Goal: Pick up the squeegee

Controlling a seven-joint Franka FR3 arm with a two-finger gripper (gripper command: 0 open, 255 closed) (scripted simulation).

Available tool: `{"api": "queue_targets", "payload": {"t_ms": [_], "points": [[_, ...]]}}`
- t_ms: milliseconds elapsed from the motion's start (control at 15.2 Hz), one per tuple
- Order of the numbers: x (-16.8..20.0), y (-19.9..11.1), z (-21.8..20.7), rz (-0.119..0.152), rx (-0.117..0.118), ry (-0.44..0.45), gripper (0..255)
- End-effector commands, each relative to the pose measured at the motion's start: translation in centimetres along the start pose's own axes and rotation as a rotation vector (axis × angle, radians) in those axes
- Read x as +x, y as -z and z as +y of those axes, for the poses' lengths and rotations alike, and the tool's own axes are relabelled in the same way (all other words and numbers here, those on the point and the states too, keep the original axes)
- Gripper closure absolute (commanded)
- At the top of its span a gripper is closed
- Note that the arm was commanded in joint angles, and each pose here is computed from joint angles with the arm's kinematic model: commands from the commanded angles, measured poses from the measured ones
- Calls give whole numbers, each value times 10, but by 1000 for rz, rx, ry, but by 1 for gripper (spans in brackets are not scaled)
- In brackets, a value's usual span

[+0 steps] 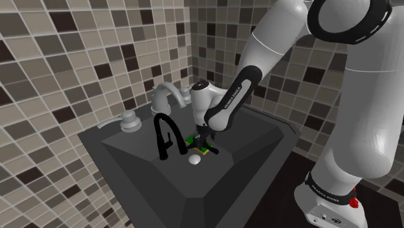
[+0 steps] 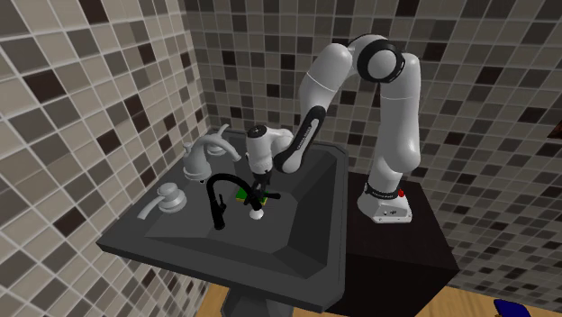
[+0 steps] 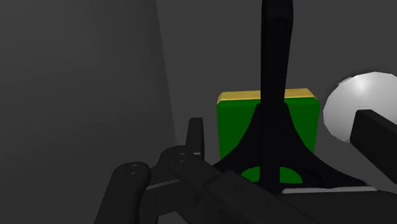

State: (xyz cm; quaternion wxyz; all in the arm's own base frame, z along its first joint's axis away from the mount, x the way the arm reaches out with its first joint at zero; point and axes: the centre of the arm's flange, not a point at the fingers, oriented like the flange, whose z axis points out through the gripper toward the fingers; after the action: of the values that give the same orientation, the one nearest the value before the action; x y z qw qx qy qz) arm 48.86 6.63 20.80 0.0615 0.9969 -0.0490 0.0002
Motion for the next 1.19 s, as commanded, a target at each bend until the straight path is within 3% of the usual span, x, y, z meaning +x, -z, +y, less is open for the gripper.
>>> {"api": "queue_targets", "payload": {"t_ms": [0,198,264,858,1122], "points": [[0,-11,-1,0,0,0,0],[0,-19,-2,0,0,0,0],[0,-20,-2,0,0,0,255],[0,-19,-2,0,0,0,255],[0,2,0,0,0,0,255]]}}
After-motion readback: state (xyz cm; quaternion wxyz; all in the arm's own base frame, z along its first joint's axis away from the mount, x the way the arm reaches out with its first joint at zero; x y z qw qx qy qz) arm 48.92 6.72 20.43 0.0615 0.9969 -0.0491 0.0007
